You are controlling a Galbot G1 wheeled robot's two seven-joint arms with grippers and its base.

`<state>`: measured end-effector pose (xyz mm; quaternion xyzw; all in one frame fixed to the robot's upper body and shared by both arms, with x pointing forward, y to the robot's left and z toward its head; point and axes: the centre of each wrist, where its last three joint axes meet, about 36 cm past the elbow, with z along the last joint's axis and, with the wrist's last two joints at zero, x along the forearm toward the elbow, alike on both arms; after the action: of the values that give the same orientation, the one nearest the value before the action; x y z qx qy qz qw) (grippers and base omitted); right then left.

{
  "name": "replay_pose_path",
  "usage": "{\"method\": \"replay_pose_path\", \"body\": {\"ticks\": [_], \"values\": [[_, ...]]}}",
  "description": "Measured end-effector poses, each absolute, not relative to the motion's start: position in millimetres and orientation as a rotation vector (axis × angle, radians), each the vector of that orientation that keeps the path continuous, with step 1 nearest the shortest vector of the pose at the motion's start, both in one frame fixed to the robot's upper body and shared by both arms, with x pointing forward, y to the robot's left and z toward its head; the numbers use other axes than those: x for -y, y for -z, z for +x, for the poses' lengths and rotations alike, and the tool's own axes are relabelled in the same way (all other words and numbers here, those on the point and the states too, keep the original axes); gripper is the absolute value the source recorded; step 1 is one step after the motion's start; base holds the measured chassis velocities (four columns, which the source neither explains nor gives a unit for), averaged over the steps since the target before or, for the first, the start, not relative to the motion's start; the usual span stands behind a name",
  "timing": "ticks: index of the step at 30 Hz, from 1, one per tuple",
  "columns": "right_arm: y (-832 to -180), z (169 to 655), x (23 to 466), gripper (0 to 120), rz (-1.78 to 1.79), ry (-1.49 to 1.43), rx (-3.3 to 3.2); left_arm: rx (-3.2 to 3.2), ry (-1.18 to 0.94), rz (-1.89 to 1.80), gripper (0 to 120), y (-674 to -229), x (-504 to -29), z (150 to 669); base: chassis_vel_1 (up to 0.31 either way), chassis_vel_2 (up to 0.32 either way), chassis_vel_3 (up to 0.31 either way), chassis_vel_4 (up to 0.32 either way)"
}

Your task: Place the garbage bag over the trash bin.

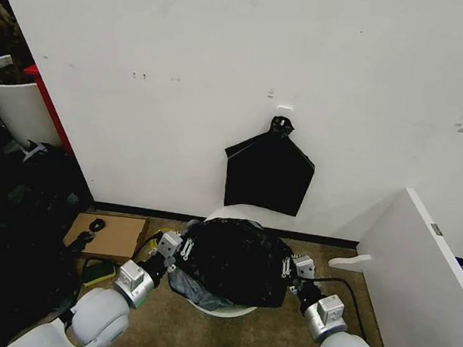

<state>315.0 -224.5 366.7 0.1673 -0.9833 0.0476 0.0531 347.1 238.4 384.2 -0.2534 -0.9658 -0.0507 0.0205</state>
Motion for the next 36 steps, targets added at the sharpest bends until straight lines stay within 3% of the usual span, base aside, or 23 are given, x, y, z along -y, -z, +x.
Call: {"method": "replay_pose_path", "body": {"ticks": [13, 22, 25, 36], "values": [[-397.8, 316.2, 228.9, 51, 0.308, 0.294, 2.965, 2.895, -0.16, -0.536, 1, -400.1, -230.8, 352.1, 0.0, 0.0, 0.0, 0.0], [-402.0, 319.8, 239.8, 80, 0.183, 0.426, 2.897, 2.877, -0.164, -0.51, 1, -398.2, -232.3, 355.6, 0.0, 0.0, 0.0, 0.0], [-407.0, 318.3, 244.0, 95, 0.272, 0.515, 2.84, 2.884, -0.121, -0.521, 1, -396.9, -234.2, 355.4, 0.0, 0.0, 0.0, 0.0], [-428.5, 314.3, 248.6, 100, 0.612, 0.711, 2.689, 2.875, -0.081, -0.508, 1, -392.3, -234.5, 349.3, 0.0, 0.0, 0.0, 0.0]]}}
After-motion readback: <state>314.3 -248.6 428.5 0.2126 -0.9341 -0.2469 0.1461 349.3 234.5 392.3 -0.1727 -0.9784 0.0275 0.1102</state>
